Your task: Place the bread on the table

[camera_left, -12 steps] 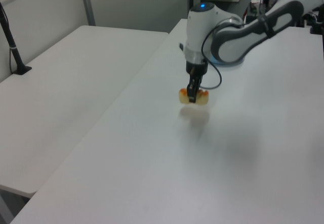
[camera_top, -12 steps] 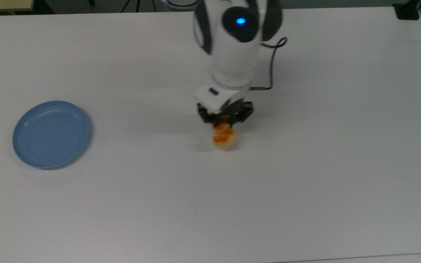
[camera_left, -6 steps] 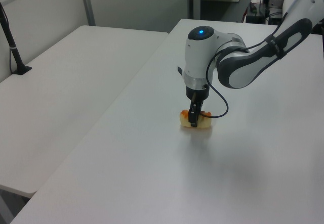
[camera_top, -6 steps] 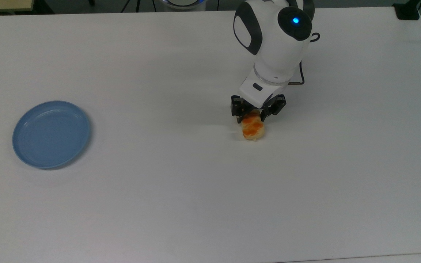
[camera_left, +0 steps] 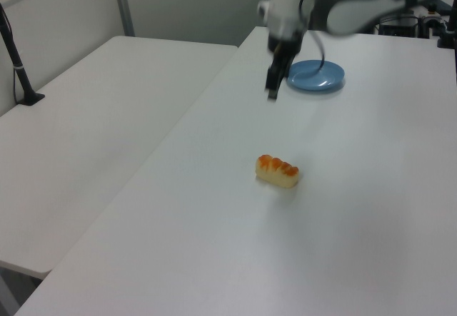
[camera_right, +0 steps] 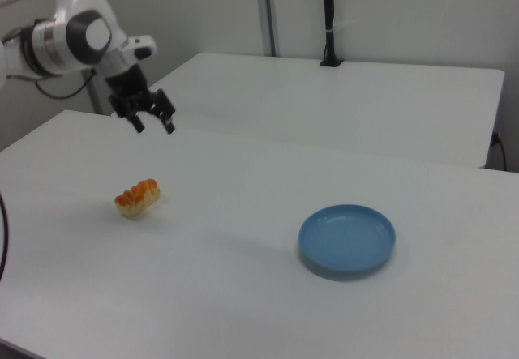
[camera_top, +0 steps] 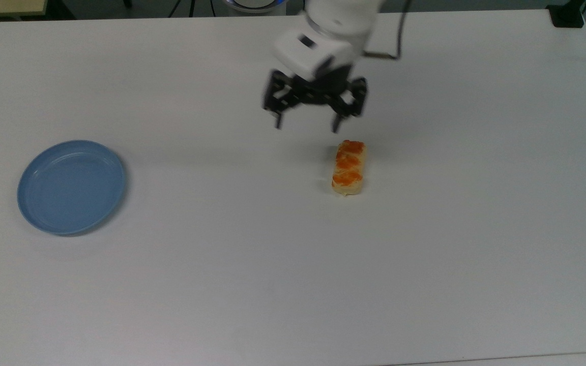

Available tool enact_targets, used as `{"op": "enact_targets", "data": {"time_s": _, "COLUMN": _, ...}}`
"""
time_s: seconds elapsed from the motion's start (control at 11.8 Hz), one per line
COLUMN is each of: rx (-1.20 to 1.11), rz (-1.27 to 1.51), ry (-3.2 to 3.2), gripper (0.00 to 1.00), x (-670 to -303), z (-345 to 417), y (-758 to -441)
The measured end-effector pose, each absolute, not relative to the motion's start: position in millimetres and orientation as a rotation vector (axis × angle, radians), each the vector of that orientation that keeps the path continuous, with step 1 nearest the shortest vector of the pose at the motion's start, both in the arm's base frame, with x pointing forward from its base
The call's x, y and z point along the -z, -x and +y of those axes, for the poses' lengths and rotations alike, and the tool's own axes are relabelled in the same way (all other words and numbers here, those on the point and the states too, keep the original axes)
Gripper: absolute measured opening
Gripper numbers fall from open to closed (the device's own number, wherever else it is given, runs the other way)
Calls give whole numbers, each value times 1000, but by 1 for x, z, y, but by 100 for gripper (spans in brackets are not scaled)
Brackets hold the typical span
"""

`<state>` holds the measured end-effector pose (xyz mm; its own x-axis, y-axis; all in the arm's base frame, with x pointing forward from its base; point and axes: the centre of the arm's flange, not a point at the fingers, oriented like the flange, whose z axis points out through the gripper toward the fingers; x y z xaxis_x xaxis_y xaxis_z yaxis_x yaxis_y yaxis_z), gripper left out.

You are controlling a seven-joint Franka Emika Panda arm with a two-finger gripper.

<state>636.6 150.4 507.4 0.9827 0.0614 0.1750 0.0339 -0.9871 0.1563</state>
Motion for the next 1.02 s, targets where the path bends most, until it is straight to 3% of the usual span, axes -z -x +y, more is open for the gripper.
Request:
{"op": "enact_targets", "data": {"time_s": 0.17, "rx": -190, "rz": 63, "ry": -3023, "gripper": 100, "x": -555, "z": 77, "y": -619}}
{"op": "enact_targets", "data": {"time_s": 0.43, "rx": -12, "rz": 106, "ry": -3069, "gripper": 100, "x": -597, "z": 15, "y": -576}}
{"op": "enact_targets", "data": {"time_s": 1.02, "rx": 16, "rz": 95, "ry": -3070, "gripper": 100, "x": -602, "z": 9, "y": -564}}
